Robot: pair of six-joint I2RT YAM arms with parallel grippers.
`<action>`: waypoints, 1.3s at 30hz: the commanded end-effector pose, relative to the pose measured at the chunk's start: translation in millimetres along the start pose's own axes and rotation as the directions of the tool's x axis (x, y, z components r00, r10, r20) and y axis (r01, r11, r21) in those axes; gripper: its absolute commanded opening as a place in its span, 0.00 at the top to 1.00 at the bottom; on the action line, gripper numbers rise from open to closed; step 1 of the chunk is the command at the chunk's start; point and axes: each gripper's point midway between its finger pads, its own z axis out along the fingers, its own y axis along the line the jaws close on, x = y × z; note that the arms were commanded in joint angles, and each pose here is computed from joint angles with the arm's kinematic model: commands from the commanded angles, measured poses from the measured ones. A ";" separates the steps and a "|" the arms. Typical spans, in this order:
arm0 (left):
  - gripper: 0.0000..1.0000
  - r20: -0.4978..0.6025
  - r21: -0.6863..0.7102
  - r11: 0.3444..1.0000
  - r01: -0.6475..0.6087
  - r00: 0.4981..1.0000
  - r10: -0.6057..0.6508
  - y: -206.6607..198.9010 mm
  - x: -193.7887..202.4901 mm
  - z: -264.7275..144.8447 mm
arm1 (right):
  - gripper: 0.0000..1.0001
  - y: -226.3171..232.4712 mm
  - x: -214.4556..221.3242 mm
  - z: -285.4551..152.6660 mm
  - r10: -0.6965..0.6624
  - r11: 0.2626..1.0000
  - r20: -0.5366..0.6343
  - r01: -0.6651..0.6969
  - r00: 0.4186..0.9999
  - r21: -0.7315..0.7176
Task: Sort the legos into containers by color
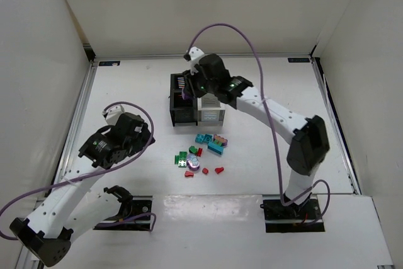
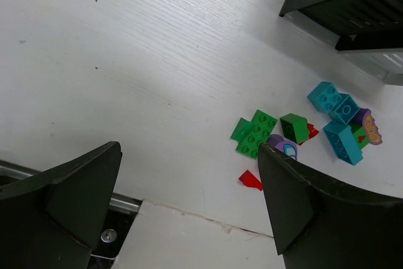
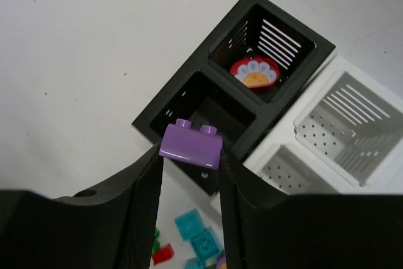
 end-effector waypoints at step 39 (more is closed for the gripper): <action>0.00 0.020 0.440 0.690 -0.575 0.775 0.632 -147.2 76.6 -8.9 | 0.17 -56.1 76.4 -179.0 0.211 0.865 0.097 -0.232 0.973 0.444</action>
